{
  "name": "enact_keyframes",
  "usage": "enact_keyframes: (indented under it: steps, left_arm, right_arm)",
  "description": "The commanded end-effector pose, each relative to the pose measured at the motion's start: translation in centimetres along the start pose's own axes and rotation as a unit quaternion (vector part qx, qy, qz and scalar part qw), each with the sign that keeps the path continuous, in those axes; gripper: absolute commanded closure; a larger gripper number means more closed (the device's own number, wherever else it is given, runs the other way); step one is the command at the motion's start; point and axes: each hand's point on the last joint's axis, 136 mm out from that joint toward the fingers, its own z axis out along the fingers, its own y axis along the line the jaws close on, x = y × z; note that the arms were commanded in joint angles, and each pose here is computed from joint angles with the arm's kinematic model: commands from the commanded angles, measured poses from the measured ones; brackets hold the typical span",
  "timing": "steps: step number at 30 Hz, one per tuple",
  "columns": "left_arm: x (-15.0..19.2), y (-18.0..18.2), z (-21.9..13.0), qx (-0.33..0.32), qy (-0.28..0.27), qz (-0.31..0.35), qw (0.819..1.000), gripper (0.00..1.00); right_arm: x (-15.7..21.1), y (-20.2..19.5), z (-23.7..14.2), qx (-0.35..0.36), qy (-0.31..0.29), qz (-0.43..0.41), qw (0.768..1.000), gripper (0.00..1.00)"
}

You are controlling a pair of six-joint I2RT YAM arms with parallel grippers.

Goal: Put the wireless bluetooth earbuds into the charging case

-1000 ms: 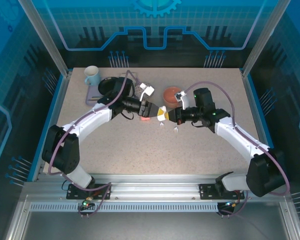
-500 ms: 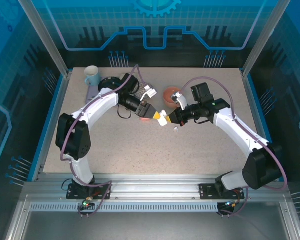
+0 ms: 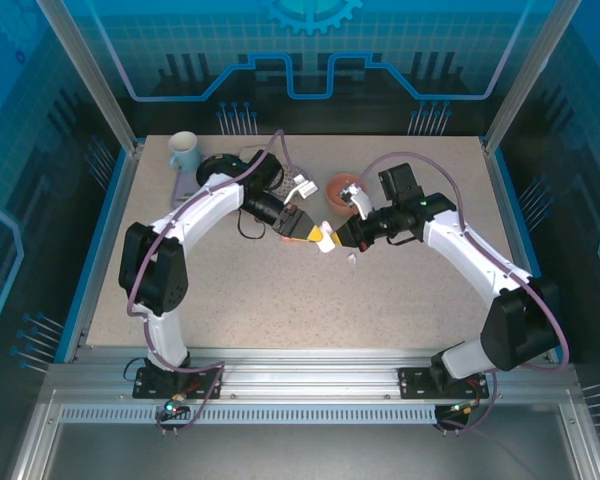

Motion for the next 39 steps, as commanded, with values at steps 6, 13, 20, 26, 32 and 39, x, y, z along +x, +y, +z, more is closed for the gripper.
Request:
enact_keyframes:
  steps: [6, 13, 20, 26, 32, 39]
  left_arm:
    - [-1.0, 1.4, 0.8, -0.010, -0.018, 0.006, 1.000, 0.43]
    - [-1.7, 2.4, 0.7, -0.042, -0.032, 0.011, 0.999, 0.49]
    - [-2.0, 2.7, 0.7, -0.048, -0.045, 0.015, 0.998, 0.60]
    - [-2.1, 2.3, 0.6, -0.050, -0.051, 0.023, 0.997, 0.65]
    - [-2.4, 1.7, 0.3, -0.048, -0.061, 0.037, 0.996, 0.60]
    - [-2.2, 1.2, 0.1, -0.045, -0.065, 0.043, 0.996, 0.53]
  right_arm:
    - [-1.2, 0.6, -0.2, -0.008, -0.014, -0.012, 1.000, 1.00]
    - [-1.4, 0.4, -0.3, 0.001, -0.020, -0.012, 1.000, 1.00]
    - [-1.7, 0.2, -0.4, 0.007, -0.021, -0.012, 1.000, 1.00]
    - [-1.7, 0.0, -0.4, 0.014, -0.021, -0.012, 1.000, 1.00]
    - [-2.0, -0.1, -0.6, 0.021, -0.023, -0.013, 0.999, 1.00]
    - [-2.3, -0.3, -0.7, 0.028, -0.024, -0.013, 0.999, 1.00]
